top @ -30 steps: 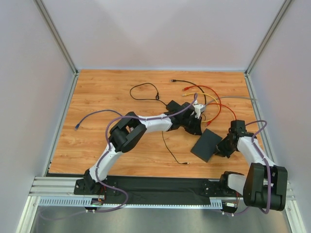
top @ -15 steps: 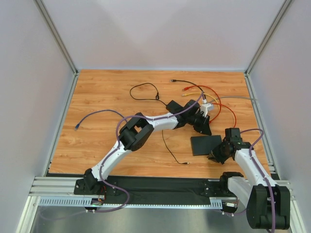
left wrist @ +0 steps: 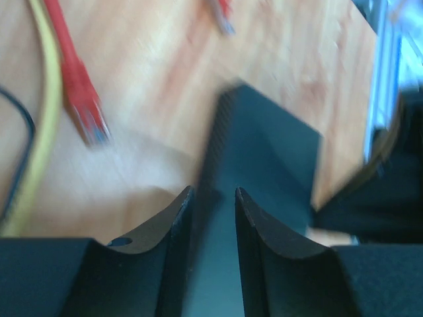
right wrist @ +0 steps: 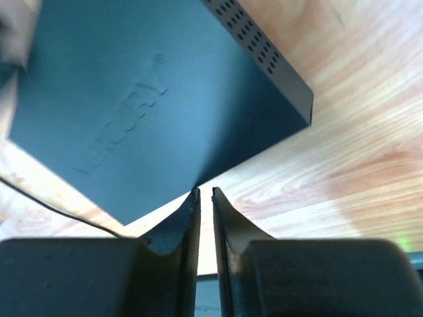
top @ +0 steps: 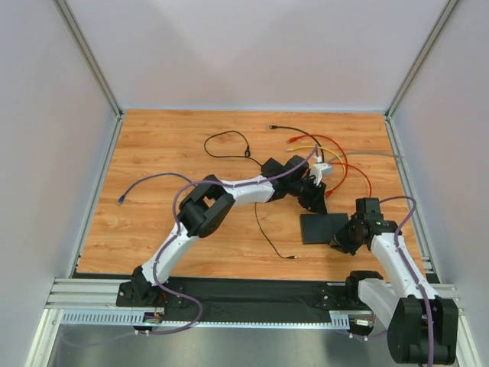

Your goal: Pull the plug from the switch port

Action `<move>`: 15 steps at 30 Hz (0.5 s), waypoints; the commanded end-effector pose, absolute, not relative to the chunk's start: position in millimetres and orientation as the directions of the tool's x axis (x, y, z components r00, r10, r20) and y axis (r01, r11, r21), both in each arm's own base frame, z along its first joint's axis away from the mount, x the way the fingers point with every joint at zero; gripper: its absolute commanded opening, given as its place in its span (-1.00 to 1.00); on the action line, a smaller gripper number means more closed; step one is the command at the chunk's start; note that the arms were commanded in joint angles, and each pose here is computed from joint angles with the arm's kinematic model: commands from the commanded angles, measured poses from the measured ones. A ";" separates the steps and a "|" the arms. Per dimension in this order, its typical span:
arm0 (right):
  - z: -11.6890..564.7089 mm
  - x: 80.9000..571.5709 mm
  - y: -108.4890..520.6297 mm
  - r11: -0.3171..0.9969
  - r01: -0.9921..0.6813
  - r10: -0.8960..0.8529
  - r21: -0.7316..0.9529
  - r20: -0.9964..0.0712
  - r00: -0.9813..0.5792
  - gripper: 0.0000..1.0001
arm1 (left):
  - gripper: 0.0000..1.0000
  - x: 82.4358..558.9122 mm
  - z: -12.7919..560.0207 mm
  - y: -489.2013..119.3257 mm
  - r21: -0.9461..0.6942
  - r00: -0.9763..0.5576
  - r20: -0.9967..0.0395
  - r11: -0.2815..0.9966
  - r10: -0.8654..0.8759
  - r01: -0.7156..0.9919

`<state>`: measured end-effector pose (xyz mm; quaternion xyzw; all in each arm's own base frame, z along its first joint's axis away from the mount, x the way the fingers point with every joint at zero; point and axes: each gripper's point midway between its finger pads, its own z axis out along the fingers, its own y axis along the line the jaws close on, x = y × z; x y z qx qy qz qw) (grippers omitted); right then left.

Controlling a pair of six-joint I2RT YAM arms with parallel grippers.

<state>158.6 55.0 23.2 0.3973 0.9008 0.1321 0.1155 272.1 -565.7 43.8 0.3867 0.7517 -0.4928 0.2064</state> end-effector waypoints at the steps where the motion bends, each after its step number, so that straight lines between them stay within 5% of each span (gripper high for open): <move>1: 57.9 195.4 46.7 0.687 0.592 0.719 0.421 -0.278 -0.637 -0.67 | -0.21 243.2 138.9 -550.5 -0.487 -0.480 -0.806 0.074 0.347 0.870; 8: 72.4 191.8 47.2 0.731 0.530 0.673 0.430 -0.322 -0.666 -0.55 | -0.10 235.0 232.8 -494.0 -0.326 -0.359 -0.902 0.170 0.240 0.930; 14: 76.4 200.5 53.7 0.743 0.500 0.651 0.446 -0.308 -0.693 -0.32 | -0.03 213.4 249.5 -432.8 -0.388 -0.445 -0.886 0.312 0.132 0.867; 15: 79.8 204.2 53.0 0.746 0.493 0.648 0.448 -0.319 -0.691 0.64 | -0.03 202.5 246.7 -416.3 -0.429 -0.477 -0.875 0.323 0.084 0.844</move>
